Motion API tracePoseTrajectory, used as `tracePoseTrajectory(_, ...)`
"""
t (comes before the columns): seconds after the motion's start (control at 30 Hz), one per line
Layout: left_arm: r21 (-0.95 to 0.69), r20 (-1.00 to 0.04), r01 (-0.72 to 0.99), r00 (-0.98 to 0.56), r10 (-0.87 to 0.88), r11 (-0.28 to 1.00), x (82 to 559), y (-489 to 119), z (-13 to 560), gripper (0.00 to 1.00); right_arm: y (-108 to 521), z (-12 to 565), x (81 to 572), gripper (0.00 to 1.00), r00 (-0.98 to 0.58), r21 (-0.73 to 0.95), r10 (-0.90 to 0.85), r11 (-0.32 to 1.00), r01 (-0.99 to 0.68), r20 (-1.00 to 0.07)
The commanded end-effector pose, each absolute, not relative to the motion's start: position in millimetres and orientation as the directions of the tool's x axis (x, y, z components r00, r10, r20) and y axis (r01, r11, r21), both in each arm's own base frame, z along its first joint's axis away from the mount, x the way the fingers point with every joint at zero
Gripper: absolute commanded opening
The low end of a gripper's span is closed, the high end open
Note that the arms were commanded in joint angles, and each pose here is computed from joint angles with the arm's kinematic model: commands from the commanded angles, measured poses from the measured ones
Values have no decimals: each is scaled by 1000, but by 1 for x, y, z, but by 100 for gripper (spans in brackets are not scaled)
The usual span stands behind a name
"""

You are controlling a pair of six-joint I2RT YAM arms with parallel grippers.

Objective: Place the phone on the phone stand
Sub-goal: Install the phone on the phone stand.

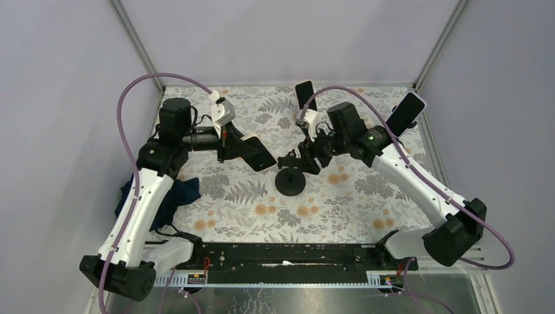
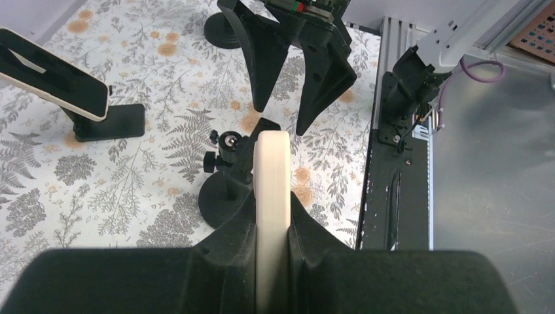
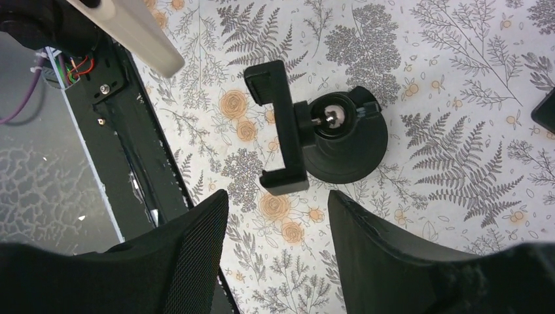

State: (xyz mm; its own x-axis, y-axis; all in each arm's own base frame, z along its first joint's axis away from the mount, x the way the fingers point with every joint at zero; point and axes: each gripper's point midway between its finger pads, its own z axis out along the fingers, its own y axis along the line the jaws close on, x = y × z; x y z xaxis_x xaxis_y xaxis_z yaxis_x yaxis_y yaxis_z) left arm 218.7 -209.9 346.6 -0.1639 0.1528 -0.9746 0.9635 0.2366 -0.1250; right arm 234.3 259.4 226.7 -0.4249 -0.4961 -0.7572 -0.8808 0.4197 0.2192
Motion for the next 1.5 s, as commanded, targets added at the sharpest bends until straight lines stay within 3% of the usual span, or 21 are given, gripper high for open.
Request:
tracePoseTrajectory(0.0, -23, -988, 980, -53, 147, 196, 212, -210, 348, 0, 275, 232, 238, 65, -405, 185, -491, 435, -881, -772)
tracePoseTrajectory(0.27, -50, -990, 989, -67, 122, 138, 200, -213, 337, 0, 286, 224, 251, 59, -420, 195, -498, 440, -876, -759)
tracePoseTrajectory(0.6, -64, -987, 993, -77, 139, 96, 200, -227, 257, 0, 283, 226, 253, 27, -439, 265, -490, 385, -884, -753)
tracePoseTrajectory(0.73, -100, -985, 993, -108, 138, 67, 190, -252, 223, 0, 284, 226, 250, 18, -457, 314, -489, 349, -883, -743)
tracePoseTrajectory(1.0, -202, -945, 964, -239, 225, 173, 216, -268, 182, 0, 285, 225, 243, 10, -545, 452, -482, 306, -838, -686)
tracePoseTrajectory(1.2, -208, -951, 938, -260, 165, 276, 235, -273, 165, 0, 275, 223, 241, 6, -610, 533, -467, 302, -790, -640)
tracePoseTrajectory(1.47, -263, -947, 920, -303, 104, 291, 254, -276, 147, 0, 273, 216, 234, 4, -651, 597, -471, 283, -750, -595)
